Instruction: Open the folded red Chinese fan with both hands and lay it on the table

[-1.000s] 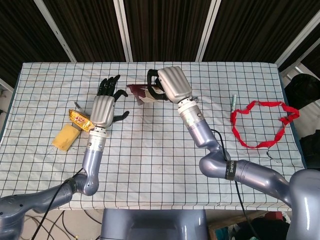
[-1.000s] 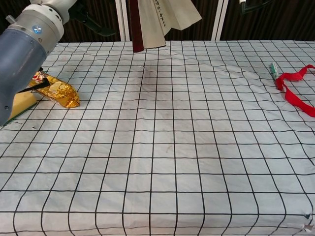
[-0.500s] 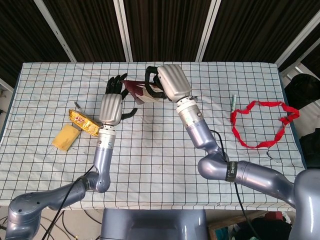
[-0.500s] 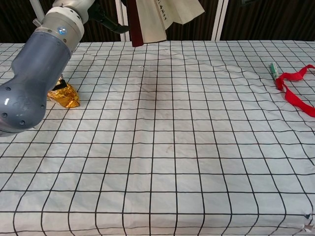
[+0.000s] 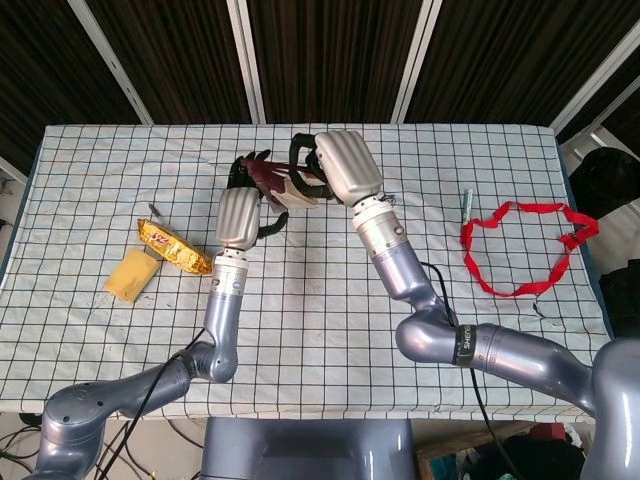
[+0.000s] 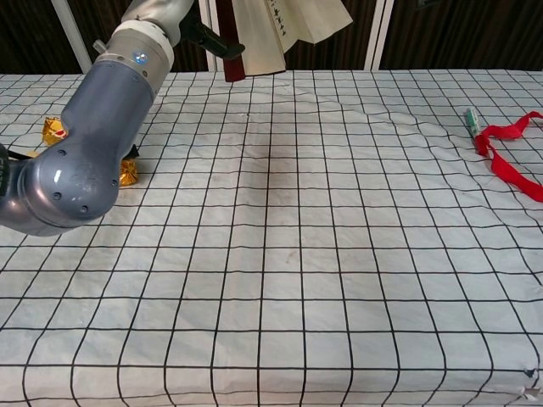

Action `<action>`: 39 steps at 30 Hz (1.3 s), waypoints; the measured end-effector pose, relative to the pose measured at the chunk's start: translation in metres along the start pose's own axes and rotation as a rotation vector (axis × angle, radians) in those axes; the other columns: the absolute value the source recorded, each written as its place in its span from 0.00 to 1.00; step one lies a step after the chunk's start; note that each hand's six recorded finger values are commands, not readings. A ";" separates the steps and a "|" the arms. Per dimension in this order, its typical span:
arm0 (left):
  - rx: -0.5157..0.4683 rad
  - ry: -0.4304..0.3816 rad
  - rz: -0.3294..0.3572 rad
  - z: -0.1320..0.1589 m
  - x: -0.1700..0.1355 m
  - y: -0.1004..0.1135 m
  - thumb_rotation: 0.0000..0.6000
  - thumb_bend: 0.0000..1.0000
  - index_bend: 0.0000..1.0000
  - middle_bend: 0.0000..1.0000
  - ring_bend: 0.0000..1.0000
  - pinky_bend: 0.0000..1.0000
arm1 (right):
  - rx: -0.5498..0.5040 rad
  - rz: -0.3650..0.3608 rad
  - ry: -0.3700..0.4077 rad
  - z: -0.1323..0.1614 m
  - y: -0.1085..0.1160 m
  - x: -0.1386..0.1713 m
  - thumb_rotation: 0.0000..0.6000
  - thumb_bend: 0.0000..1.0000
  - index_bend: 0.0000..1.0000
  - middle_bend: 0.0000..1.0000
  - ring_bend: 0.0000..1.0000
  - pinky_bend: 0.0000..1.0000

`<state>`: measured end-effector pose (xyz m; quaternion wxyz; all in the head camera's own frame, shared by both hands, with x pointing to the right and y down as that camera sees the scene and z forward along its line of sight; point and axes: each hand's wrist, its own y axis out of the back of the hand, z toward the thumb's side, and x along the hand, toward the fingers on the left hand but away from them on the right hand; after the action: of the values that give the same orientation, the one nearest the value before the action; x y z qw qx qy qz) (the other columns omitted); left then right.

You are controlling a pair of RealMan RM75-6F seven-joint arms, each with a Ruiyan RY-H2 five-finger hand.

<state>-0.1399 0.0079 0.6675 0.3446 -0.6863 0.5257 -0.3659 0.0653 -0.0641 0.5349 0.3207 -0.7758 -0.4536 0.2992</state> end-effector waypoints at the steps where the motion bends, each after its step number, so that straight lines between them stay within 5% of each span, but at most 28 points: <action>1: -0.001 0.000 -0.001 0.001 0.000 -0.001 1.00 0.30 0.54 0.10 0.00 0.00 | -0.002 0.000 -0.001 0.000 0.000 0.000 1.00 0.40 0.81 0.95 0.99 0.81; 10: -0.012 0.006 0.004 -0.001 -0.001 -0.001 1.00 0.42 0.61 0.13 0.00 0.00 | -0.012 0.000 -0.010 -0.003 0.001 0.001 1.00 0.41 0.81 0.95 0.99 0.81; 23: 0.007 0.012 0.037 -0.017 0.000 0.017 1.00 0.42 0.61 0.13 0.00 0.00 | 0.021 -0.002 -0.030 -0.020 0.004 0.008 1.00 0.41 0.82 0.95 0.99 0.81; 39: 0.081 0.010 0.083 -0.043 -0.002 0.059 1.00 0.42 0.62 0.14 0.00 0.00 | 0.186 -0.016 -0.081 -0.075 0.022 0.041 1.00 0.41 0.82 0.95 0.99 0.81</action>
<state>-0.2051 -0.0059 0.6383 0.3842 -0.6477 0.5402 -0.3756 0.1501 -0.0530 0.5570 0.3749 -0.7265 -0.4426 0.3685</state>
